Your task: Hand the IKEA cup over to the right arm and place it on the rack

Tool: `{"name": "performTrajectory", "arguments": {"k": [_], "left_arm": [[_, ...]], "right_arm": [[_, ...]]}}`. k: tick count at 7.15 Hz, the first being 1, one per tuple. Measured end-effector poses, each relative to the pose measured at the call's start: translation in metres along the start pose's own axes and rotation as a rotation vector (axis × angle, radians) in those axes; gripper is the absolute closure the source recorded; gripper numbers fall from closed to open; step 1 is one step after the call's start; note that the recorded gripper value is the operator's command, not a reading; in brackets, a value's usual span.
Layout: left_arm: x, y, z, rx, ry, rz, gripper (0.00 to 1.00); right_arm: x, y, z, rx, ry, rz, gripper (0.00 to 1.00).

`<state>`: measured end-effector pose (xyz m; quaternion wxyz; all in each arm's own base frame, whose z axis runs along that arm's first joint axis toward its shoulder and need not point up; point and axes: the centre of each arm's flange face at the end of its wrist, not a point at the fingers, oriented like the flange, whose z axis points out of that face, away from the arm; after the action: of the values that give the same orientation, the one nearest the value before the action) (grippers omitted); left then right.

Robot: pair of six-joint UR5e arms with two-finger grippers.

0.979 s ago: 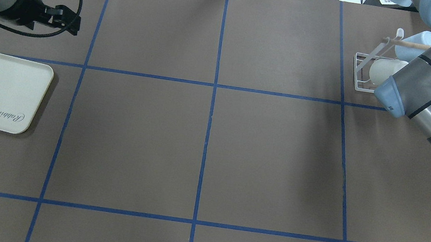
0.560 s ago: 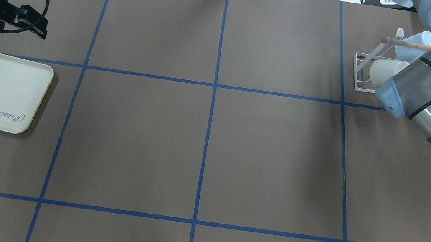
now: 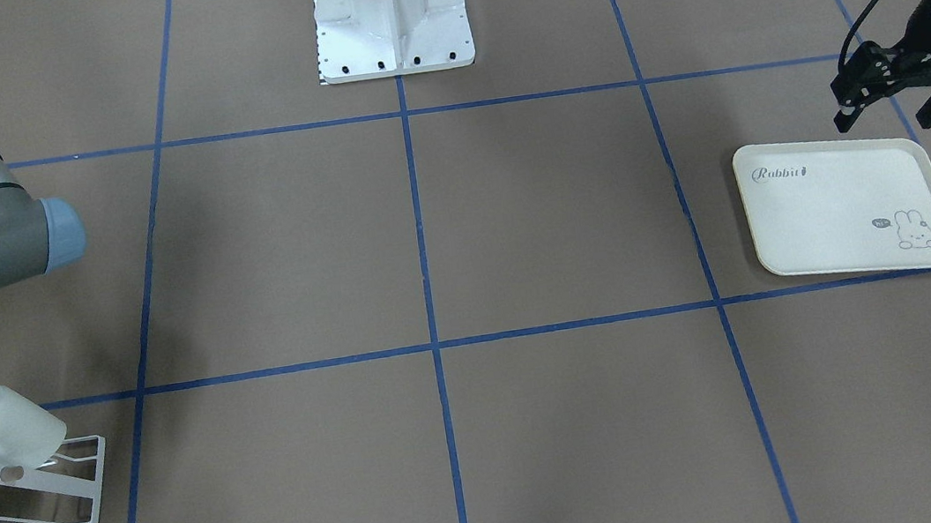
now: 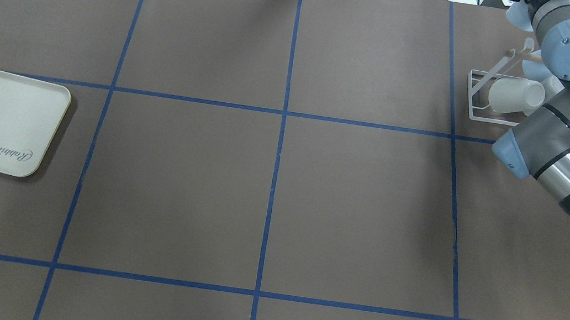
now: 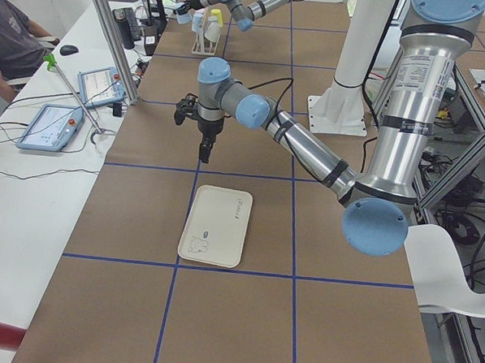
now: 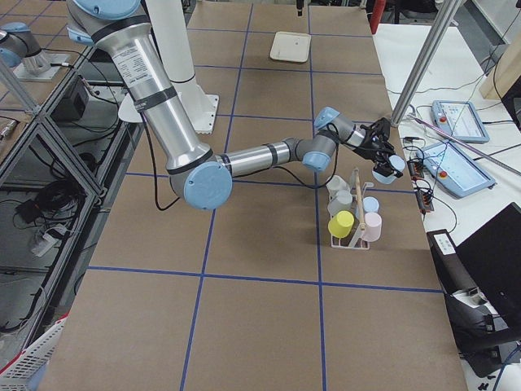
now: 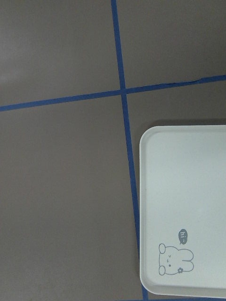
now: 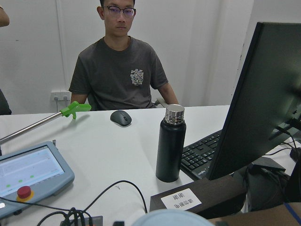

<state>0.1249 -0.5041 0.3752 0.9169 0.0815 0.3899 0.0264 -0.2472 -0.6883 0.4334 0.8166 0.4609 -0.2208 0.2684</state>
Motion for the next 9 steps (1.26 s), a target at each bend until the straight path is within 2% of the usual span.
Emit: {"name": "performTrajectory", "arguments": {"k": [2, 9], "left_arm": [[-0.001, 0.000, 0.000, -0.004, 0.004, -0.001, 0.00], [-0.004, 0.004, 0.002, -0.009, 0.003, -0.006, 0.00]], "right_arm": [[0.016, 0.011, -0.001, 0.016, -0.006, -0.084, 1.00], [0.013, 0.035, -0.009, 0.008, -0.026, -0.095, 1.00]]}}
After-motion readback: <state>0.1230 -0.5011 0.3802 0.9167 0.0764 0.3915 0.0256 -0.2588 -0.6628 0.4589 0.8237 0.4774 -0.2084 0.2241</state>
